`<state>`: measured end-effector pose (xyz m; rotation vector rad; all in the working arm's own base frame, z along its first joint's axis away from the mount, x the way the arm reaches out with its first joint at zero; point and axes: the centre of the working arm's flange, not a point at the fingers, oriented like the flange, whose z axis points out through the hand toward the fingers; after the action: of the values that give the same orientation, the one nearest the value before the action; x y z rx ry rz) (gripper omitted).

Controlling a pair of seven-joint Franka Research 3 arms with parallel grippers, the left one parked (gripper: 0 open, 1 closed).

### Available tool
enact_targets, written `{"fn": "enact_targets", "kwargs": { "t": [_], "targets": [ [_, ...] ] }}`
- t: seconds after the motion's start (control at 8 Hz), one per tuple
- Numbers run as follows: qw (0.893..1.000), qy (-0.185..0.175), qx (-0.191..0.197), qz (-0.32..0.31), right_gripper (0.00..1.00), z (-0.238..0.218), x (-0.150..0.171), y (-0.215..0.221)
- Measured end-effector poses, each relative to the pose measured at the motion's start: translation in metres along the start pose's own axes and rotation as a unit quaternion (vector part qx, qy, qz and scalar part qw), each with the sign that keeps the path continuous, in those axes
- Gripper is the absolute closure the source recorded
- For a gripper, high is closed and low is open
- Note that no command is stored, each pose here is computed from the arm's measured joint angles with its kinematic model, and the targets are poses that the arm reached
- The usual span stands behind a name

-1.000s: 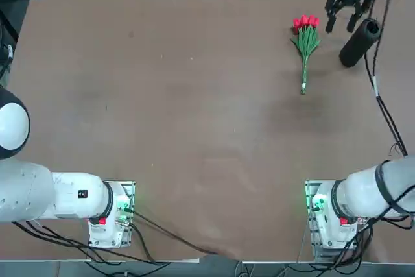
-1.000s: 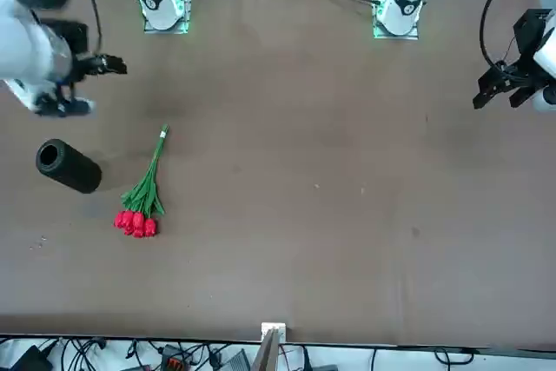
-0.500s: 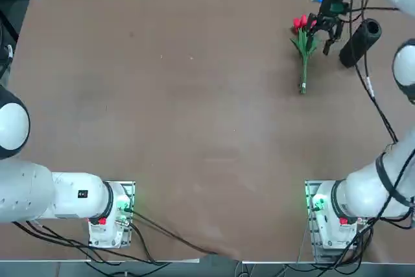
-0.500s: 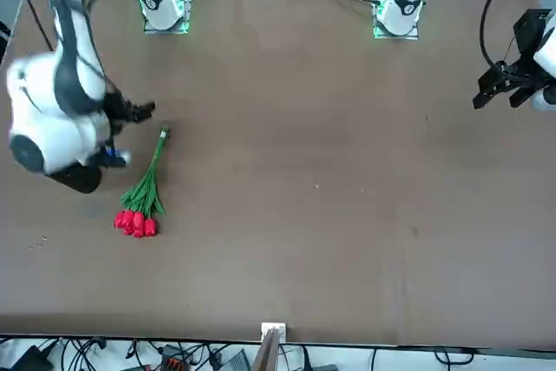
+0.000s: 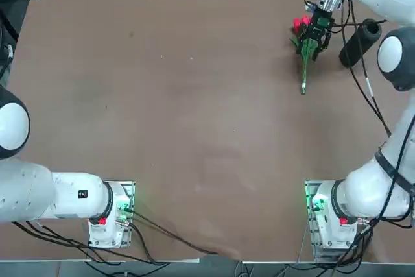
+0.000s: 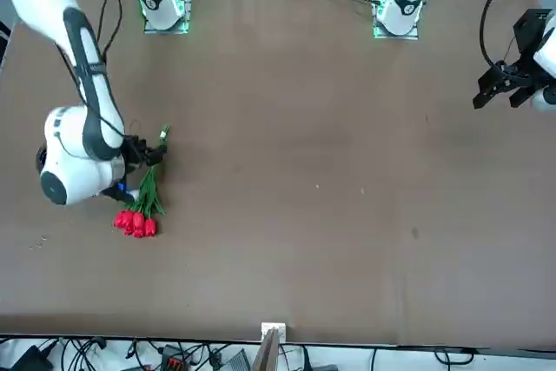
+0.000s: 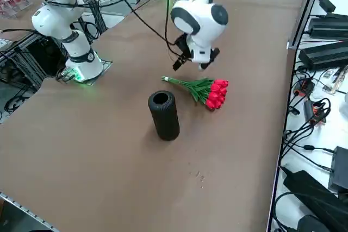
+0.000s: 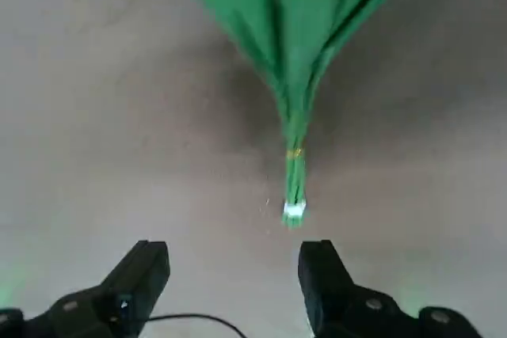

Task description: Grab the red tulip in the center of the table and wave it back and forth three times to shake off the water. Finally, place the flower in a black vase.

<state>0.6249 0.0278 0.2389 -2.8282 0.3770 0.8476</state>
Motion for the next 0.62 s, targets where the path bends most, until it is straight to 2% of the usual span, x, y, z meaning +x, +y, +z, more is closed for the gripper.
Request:
{"fn": "enact_targets", "kwargs": {
  "t": [0.25,0.62],
  "targets": [
    [0.999,0.018,0.019,0.027,0.00,0.015,0.030,0.035],
    [0.999,0.029,0.023,0.031,0.00,0.034,0.049,0.037]
  ]
}}
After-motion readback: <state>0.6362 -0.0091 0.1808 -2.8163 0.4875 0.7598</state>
